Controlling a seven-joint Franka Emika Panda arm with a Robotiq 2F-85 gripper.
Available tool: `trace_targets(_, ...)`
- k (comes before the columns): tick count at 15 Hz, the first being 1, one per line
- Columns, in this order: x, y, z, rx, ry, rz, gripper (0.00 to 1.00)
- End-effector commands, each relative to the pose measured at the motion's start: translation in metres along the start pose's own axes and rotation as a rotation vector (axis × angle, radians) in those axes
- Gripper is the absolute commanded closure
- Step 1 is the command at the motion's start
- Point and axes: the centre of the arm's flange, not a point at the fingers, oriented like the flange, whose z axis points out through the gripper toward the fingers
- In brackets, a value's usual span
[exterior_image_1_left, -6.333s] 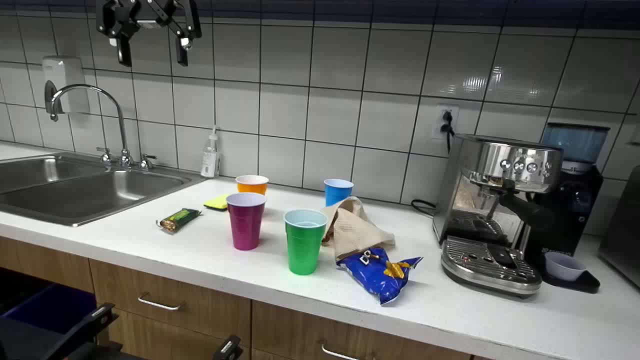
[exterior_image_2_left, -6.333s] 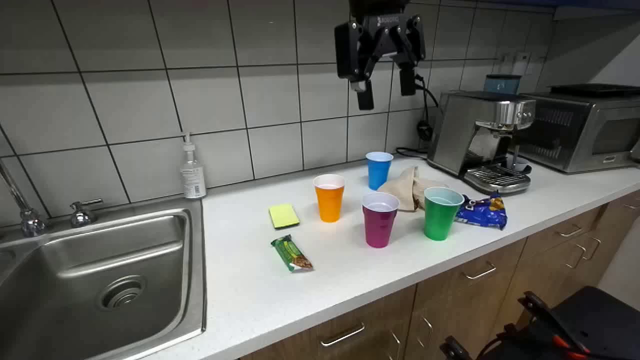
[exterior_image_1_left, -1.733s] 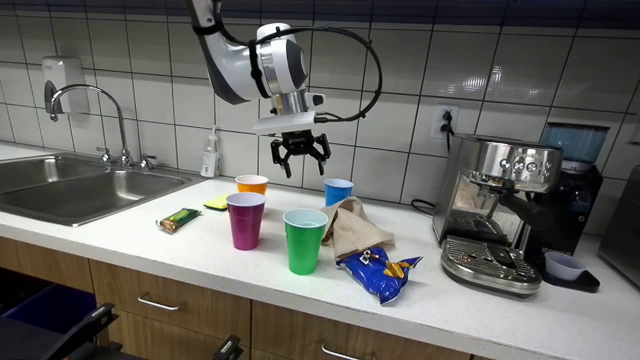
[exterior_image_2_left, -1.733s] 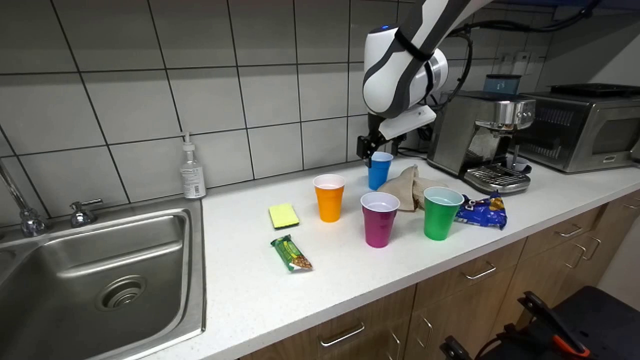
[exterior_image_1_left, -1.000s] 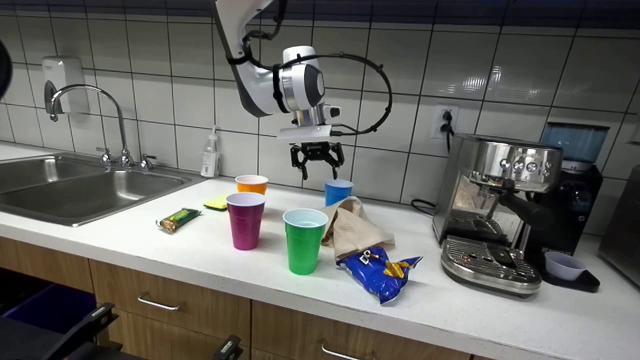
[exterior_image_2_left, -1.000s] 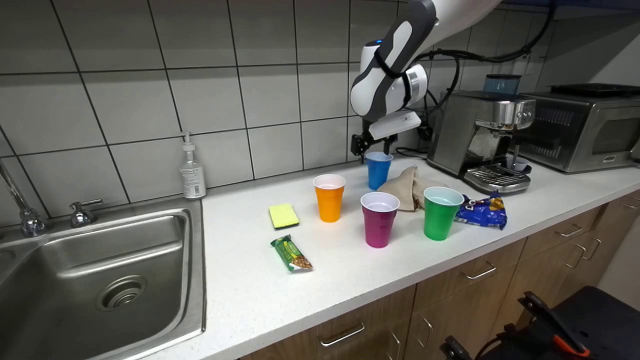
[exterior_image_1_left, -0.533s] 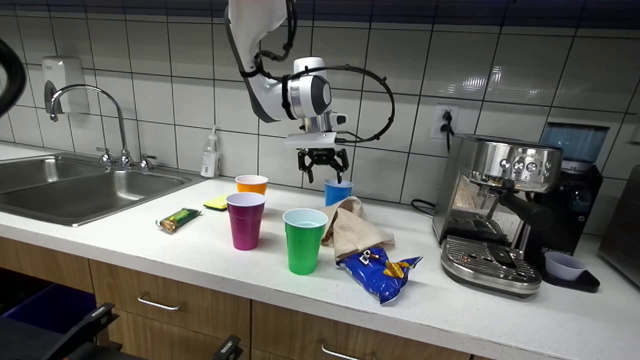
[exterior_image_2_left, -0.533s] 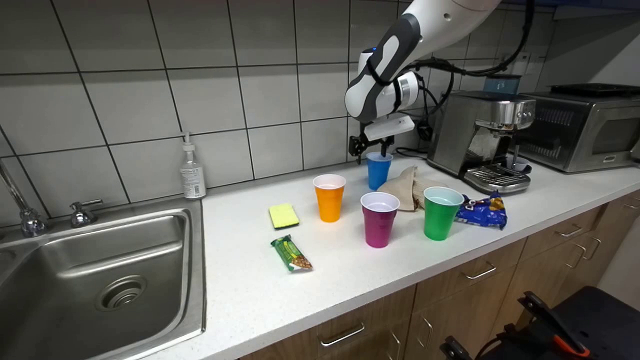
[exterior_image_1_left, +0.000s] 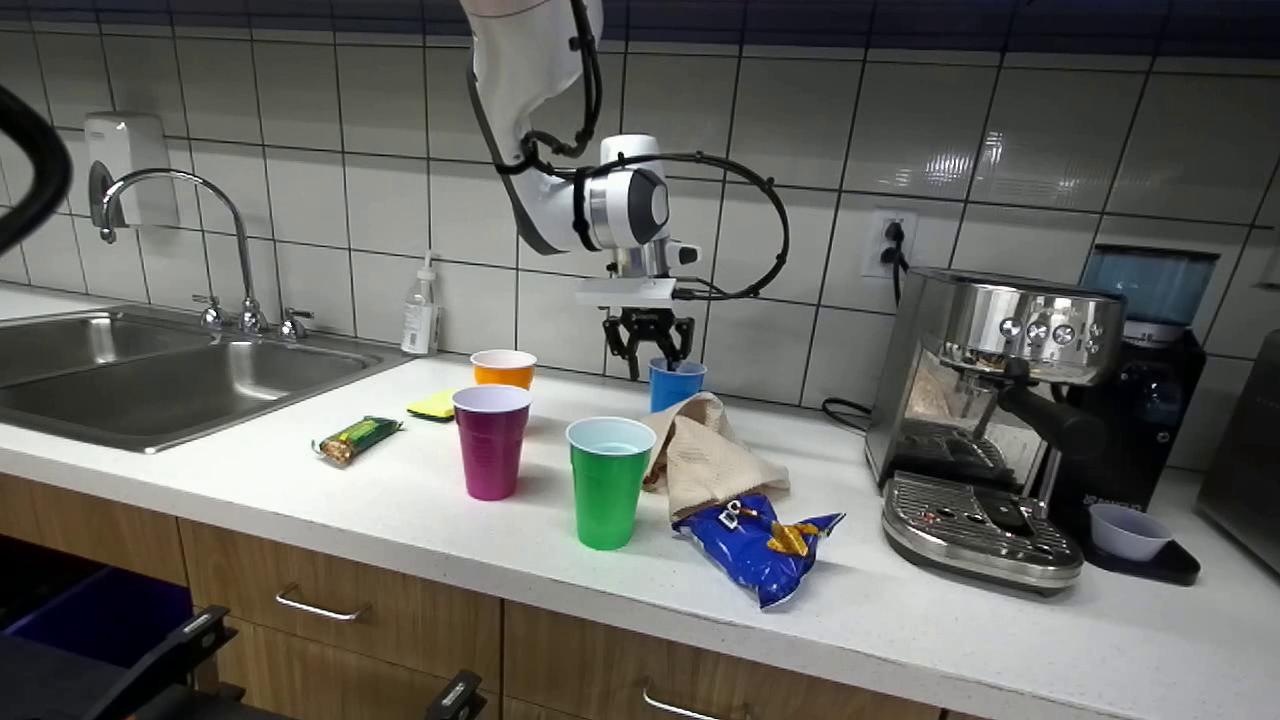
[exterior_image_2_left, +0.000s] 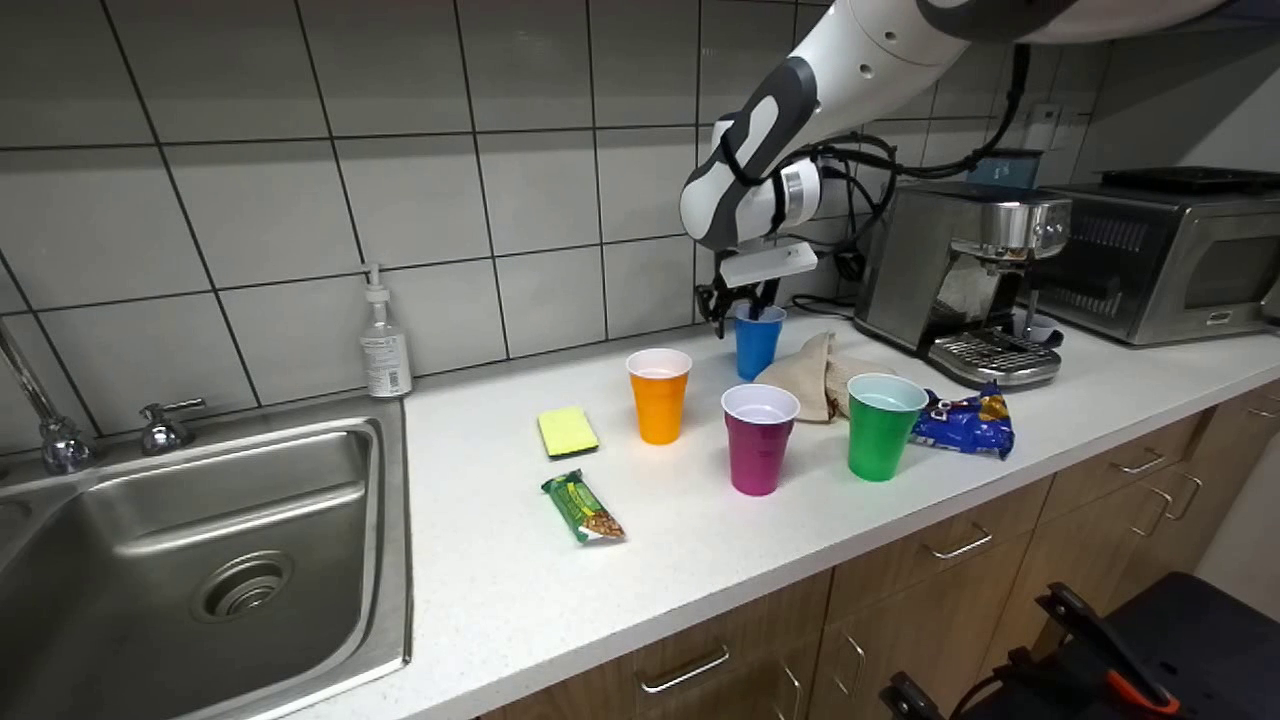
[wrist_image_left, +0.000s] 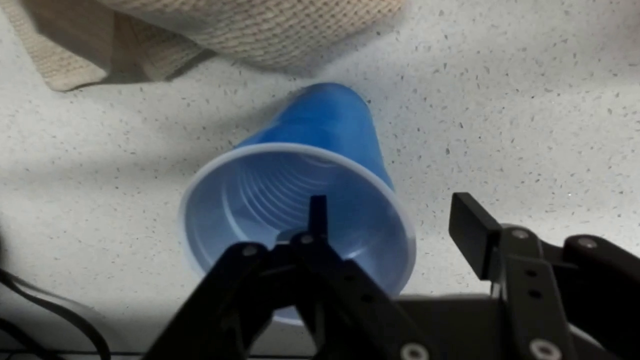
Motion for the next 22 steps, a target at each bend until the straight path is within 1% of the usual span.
trace_targets(1,0.019,0.008,0.003,0.019,-0.021,-0.012,0.65)
trace_targets(4,0.02,0.01,0.003,0.015,-0.024,-0.013,0.89)
trace_targets(5,0.019,0.01,0.002,0.016,-0.025,-0.016,0.95)
trace_targets(6,0.018,0.009,0.0,0.014,-0.023,-0.019,1.0)
trace_targets(10,0.014,0.004,-0.008,0.026,-0.021,-0.044,1.0)
trace_targets(18,-0.004,-0.028,-0.042,0.055,0.003,-0.113,1.0)
trace_targets(22,-0.021,-0.042,-0.057,0.066,-0.003,-0.138,1.0)
